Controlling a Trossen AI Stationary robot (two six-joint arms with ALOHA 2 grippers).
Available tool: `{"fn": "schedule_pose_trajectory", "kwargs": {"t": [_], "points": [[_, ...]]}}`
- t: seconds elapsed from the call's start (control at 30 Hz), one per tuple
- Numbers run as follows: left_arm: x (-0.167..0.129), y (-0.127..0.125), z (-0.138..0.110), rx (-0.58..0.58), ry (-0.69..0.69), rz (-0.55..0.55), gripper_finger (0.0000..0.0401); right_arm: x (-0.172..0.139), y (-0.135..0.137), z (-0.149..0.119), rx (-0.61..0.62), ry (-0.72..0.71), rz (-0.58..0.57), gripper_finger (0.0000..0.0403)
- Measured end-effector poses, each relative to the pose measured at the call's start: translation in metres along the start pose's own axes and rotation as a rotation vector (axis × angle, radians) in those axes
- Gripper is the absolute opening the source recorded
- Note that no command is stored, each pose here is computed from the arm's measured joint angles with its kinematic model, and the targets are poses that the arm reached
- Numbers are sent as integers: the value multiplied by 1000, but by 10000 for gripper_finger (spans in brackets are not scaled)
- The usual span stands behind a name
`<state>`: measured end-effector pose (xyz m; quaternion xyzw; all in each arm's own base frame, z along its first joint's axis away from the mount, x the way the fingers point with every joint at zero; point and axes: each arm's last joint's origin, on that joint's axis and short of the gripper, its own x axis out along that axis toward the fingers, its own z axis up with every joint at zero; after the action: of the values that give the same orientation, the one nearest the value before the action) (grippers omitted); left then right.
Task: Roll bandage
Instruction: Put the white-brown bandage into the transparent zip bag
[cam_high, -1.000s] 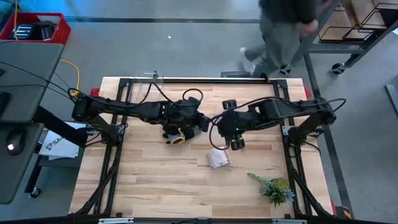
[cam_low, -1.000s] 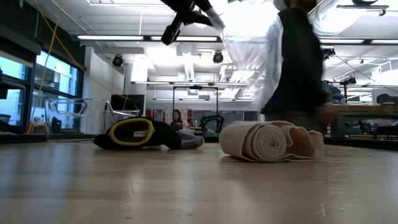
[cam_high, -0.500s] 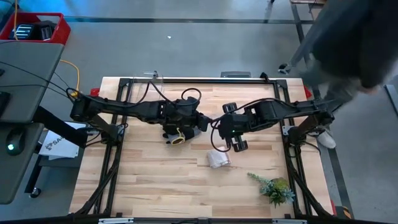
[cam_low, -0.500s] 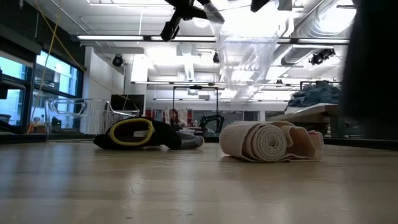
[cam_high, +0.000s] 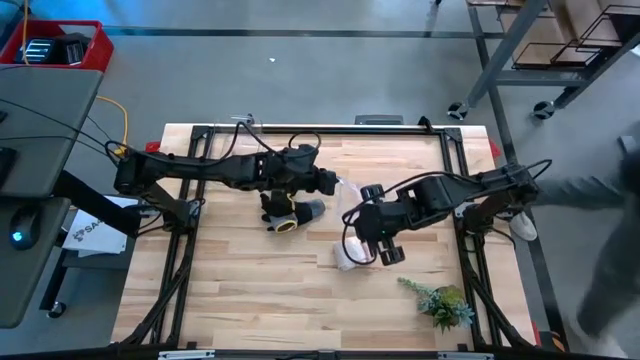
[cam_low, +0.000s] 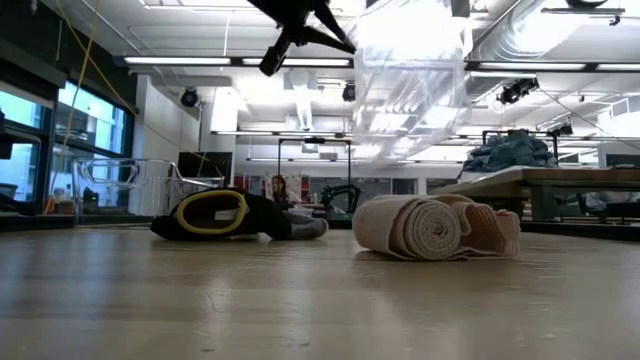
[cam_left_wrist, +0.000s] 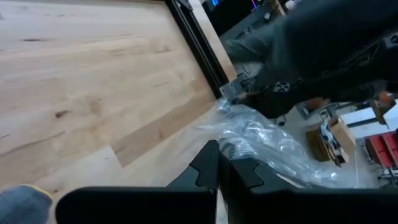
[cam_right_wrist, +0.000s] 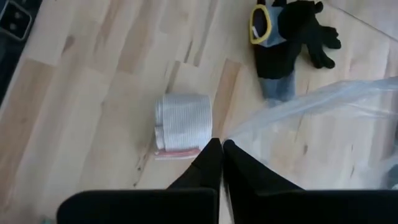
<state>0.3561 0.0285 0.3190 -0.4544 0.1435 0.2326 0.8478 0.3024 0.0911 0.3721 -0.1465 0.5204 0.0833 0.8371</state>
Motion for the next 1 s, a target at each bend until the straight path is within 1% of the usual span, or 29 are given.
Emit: {"fn": "schedule_pose_trajectory", "kwargs": {"t": [0.1,0.23,0.33,0.43,0.53,0.7,0.8,0.9,1.0], "points": [[0,1,2,-20,-5,-4,0,0,0,1,21,-12,-34,1],[0,-2,-1,-8,37,-41,0,-3,-2,2,42,-22,-90,2],[-1,-3,-6,13,65,-29,0,-9,-8,5,77,-49,-116,3],[-1,-2,-7,14,71,-22,0,-16,-15,7,130,-75,-127,8],[-1,-1,-8,17,61,-6,0,-27,-21,11,180,-121,-138,34],[-1,-1,-8,20,59,-2,0,-51,-31,16,267,-208,-239,112],[-1,0,-8,33,63,12,0,-60,-33,16,278,-232,-238,151],[-3,1,-9,50,66,32,0,-64,-33,16,300,-241,-217,170],[-10,5,-9,85,89,76,0,-63,-33,12,338,-201,-212,173]]}}
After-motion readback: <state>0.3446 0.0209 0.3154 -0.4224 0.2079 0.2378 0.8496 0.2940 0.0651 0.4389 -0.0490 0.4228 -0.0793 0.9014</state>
